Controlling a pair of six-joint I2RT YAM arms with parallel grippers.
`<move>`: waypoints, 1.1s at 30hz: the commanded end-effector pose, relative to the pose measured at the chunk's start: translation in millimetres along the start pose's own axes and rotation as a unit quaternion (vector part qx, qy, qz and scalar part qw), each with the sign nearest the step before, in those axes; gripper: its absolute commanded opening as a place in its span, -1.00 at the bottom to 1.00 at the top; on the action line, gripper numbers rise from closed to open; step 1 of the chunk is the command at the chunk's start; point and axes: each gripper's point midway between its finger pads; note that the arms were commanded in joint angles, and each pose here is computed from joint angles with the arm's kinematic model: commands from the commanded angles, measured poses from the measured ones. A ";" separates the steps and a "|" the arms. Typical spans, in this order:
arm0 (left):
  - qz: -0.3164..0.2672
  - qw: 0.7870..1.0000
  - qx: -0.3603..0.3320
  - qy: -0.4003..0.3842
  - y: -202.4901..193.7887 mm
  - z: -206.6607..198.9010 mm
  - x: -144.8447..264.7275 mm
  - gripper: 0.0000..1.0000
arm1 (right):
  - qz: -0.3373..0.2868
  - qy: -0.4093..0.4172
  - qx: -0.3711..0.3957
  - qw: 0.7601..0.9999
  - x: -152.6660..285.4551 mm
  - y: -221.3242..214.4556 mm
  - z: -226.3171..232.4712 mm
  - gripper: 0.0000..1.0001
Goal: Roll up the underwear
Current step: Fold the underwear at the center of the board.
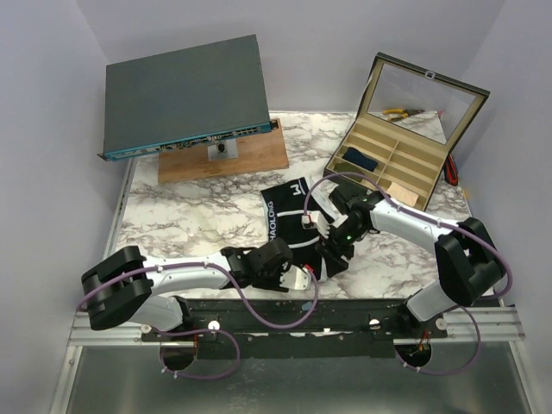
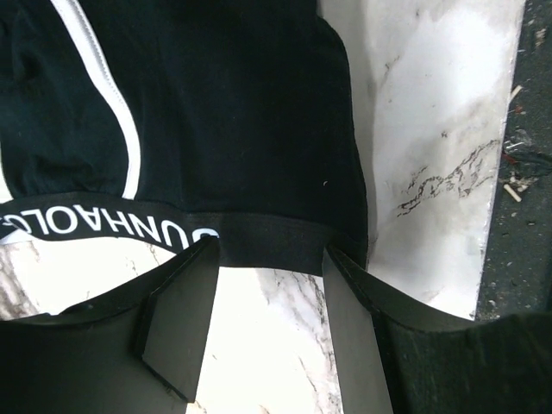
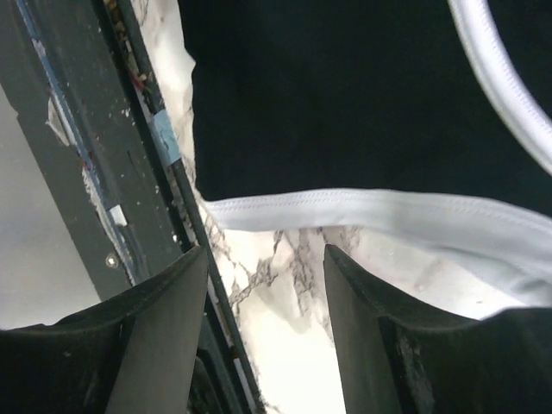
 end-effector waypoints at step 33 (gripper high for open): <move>0.083 0.994 -0.038 0.058 -72.5 -11.4 28.3 0.63 | -0.037 -0.154 0.043 0.987 31.6 62.2 -33.2 0.21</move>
Point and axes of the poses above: each gripper's point midway between its finger pads, its own x axis back along the fingers, its own z axis along the line the jaws close on, y = z × x, and after that the axes turned 1 degree about -x, right-handed
